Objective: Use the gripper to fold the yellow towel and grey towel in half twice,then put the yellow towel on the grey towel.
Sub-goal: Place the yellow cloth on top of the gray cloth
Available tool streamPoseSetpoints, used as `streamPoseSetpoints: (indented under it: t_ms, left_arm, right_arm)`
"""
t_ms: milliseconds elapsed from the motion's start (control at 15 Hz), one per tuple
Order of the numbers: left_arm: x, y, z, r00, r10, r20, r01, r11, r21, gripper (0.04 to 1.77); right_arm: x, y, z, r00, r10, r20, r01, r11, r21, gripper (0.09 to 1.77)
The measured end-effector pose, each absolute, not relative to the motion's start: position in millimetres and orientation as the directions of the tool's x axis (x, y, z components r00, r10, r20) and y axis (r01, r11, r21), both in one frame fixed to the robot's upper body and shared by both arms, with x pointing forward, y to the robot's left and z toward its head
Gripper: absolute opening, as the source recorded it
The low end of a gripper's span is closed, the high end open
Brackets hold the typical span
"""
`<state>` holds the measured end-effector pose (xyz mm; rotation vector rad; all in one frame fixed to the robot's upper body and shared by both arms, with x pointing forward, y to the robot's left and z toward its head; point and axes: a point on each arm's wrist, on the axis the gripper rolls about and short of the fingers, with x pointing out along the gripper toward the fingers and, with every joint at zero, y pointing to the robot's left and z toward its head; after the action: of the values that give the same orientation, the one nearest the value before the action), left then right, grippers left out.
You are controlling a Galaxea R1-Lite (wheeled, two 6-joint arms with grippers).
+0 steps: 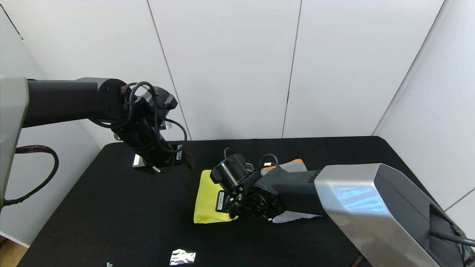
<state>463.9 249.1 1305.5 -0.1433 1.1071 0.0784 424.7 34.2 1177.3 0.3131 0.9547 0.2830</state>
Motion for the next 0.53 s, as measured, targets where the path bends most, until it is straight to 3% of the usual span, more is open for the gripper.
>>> streamPoseSetpoints:
  t_ms: [533]
  left_arm:
    - [461,249,1307,0.446,-0.011,-0.895,-0.13,0.989,-0.077,1.72]
  right_arm:
    - [417,26,1224,0.613,0.385,-0.69,-0.227,0.922,0.312,0.16]
